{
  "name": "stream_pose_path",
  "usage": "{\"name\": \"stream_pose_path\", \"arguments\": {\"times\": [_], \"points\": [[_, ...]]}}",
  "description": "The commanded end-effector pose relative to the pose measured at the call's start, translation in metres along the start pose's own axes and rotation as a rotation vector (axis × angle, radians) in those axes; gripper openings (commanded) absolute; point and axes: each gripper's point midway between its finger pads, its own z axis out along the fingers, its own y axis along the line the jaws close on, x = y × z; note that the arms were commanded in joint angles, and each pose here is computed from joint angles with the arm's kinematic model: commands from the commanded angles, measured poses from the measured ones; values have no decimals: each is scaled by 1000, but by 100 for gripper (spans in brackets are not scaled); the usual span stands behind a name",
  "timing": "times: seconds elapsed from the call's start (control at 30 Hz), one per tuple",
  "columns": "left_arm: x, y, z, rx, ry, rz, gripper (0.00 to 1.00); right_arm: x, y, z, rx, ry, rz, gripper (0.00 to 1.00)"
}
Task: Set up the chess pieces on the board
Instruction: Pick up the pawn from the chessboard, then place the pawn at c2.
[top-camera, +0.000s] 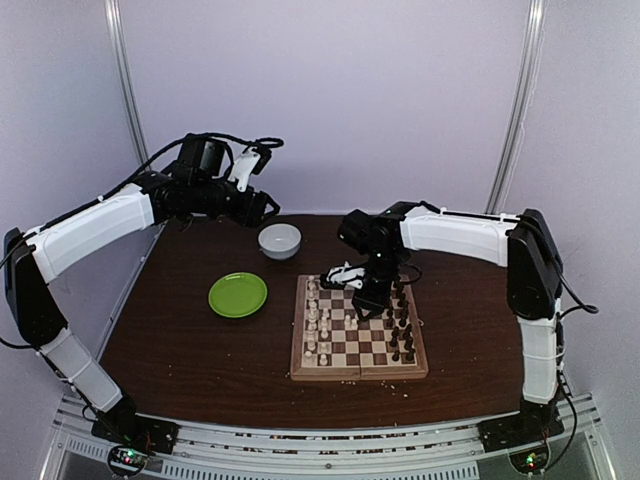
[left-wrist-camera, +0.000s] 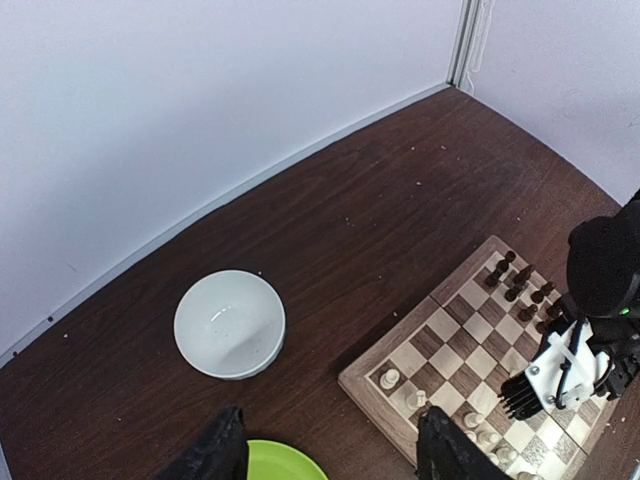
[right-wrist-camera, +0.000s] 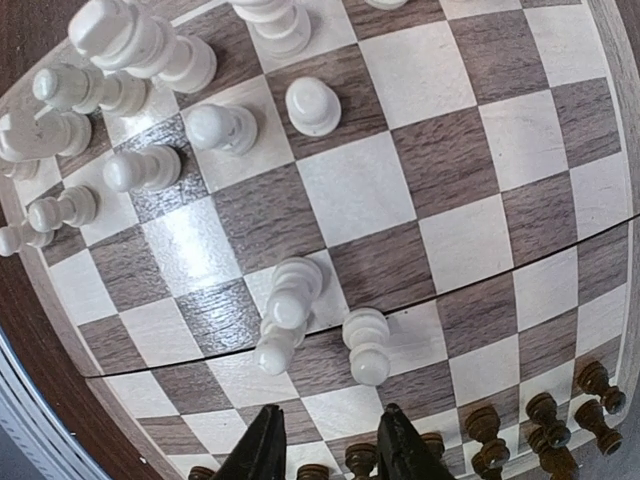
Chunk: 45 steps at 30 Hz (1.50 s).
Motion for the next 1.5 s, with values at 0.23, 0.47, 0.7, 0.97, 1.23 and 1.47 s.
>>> {"name": "stream_pose_path", "arguments": {"times": [0.23, 0.47, 0.7, 0.97, 1.23, 1.47], "points": [[-12, -5, 1, 17, -30, 4, 59, -5, -20, 12, 81, 15, 16, 31], [-11, -5, 2, 15, -27, 4, 59, -11, -26, 22, 77, 15, 22, 29], [-12, -5, 1, 15, -31, 6, 59, -14, -26, 29, 49, 21, 26, 11], [-14, -5, -1, 12, -34, 7, 59, -40, -42, 9, 80, -46, 27, 8], [-15, -5, -2, 10, -38, 8, 59, -72, -48, 9, 53, -98, 37, 8], [-15, -4, -3, 9, -39, 8, 59, -78, -37, 22, 8, -97, 30, 8]]}}
